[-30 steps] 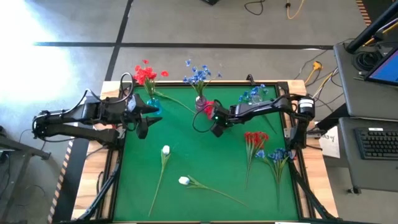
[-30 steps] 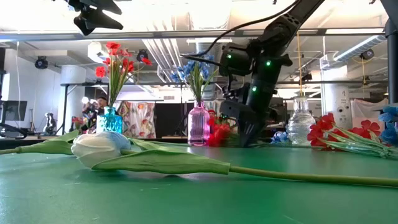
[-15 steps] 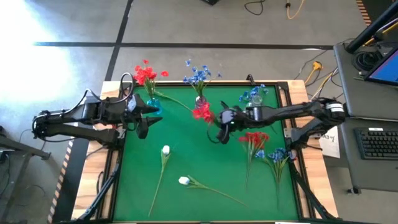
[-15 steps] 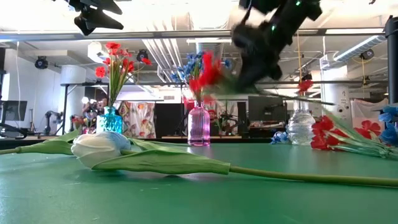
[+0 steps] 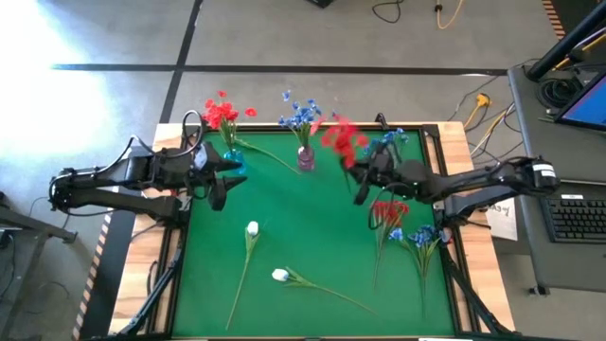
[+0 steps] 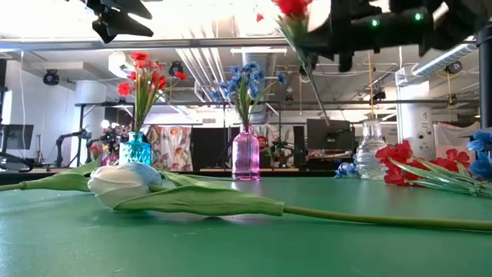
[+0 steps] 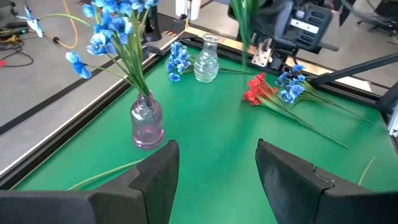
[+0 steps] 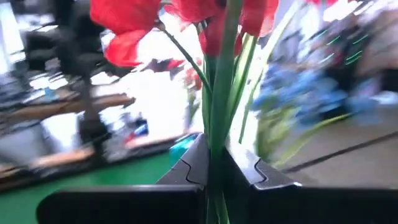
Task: Sort flowers into vase by color
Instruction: Put the top red flowers into the blue vase
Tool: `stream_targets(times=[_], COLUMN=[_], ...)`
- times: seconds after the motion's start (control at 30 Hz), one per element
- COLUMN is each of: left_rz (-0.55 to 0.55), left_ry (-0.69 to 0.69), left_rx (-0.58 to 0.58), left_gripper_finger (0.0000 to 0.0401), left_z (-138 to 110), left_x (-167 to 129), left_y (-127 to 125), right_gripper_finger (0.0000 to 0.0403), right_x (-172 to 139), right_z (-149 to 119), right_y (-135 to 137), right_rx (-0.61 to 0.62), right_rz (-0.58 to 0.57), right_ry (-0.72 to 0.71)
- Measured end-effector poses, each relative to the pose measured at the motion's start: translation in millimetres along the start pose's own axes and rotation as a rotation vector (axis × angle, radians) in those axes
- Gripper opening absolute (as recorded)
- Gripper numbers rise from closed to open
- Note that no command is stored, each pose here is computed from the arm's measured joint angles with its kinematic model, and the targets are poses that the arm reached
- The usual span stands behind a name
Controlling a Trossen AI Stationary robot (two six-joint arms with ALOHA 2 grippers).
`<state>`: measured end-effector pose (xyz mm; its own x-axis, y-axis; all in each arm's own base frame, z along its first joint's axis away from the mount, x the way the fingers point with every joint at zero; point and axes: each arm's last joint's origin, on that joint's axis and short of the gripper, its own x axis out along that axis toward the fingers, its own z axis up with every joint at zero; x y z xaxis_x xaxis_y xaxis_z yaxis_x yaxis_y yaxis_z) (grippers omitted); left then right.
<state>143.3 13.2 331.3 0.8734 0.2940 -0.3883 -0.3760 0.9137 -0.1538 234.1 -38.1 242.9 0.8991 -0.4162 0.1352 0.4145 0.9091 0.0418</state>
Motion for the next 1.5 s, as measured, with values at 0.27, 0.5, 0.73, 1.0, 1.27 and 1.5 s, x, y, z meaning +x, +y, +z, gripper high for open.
stream_targets(times=[0.27, 0.5, 0.73, 1.0, 1.27, 1.5], left_rz=[0.013, 0.022, 0.022, 0.029, 0.049, -0.141], left_ry=[0.003, 0.01, 0.009, 0.008, 0.003, -0.023], left_rx=[0.002, 0.014, 0.014, 0.025, 0.031, 0.079], left_gripper_finger=[0.0199, 0.0199, 0.0199, 0.0199, 0.0199, 0.0199], left_z=[0, 0, 0, 0, 0, 3], left_x=[2, 5, 5, 5, 5, 9], left_y=[0, -1, -1, 0, 0, -7], right_gripper_finger=[0.0018, 0.0018, 0.0018, 0.0018, 0.0018, 0.0018], right_x=[-12, -16, -23, -39, -38, -26], right_z=[14, 35, 46, 54, 54, 48], right_y=[-30, -52, -53, -52, -51, -33], right_rx=[-0.085, -0.144, -0.157, -0.183, -0.144, -0.141], right_rz=[-0.513, -0.878, -0.931, -1.058, -0.966, -0.447], right_ry=[-0.202, -0.218, -0.216, -0.142, -0.215, -0.318])
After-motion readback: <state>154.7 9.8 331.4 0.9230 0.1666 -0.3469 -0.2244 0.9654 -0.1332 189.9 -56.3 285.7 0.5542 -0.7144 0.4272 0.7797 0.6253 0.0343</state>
